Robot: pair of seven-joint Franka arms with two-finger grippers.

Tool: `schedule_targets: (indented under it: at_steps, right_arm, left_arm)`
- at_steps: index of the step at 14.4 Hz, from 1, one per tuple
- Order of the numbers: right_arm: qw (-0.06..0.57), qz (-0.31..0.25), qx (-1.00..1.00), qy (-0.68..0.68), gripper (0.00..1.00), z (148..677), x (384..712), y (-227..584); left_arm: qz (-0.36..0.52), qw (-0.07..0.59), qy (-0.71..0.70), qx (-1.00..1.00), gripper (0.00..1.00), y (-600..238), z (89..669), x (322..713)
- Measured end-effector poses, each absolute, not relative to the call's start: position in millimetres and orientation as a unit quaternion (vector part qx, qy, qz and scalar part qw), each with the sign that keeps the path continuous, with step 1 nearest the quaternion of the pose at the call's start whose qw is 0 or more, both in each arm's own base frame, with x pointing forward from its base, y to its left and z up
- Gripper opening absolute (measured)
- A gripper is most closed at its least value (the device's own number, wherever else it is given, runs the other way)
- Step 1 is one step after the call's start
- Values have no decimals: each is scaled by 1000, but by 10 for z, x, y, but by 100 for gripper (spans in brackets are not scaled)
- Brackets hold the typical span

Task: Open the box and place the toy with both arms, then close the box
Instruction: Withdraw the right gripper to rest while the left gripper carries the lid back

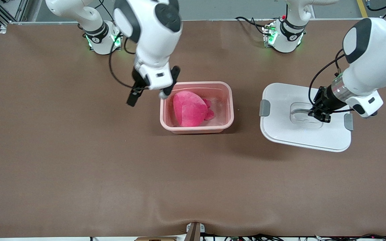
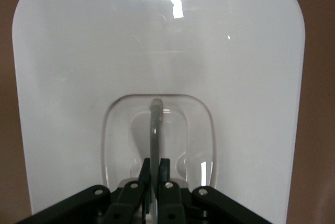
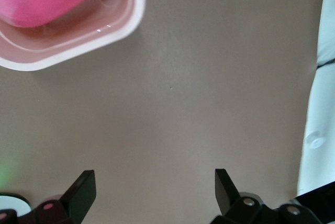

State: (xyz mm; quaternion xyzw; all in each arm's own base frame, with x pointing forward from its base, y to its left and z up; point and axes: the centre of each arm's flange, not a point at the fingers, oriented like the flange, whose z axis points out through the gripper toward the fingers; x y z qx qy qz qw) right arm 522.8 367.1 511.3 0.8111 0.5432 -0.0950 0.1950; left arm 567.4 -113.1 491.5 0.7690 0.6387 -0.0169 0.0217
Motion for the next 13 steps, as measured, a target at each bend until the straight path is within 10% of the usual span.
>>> schedule_targets:
  at_steps: [7, 13]
  right_arm:
    - [112, -119, 914, 371, 100, 5109, 6139, 1678]
    - [60, -115, 959, 252, 100, 5370, 6018, 732]
  left_arm:
    - [-21, 22, 643, 765, 7, -1693, 4920, 5532]
    - [-23, 26, 659, 752, 7, -2118, 4914, 5407]
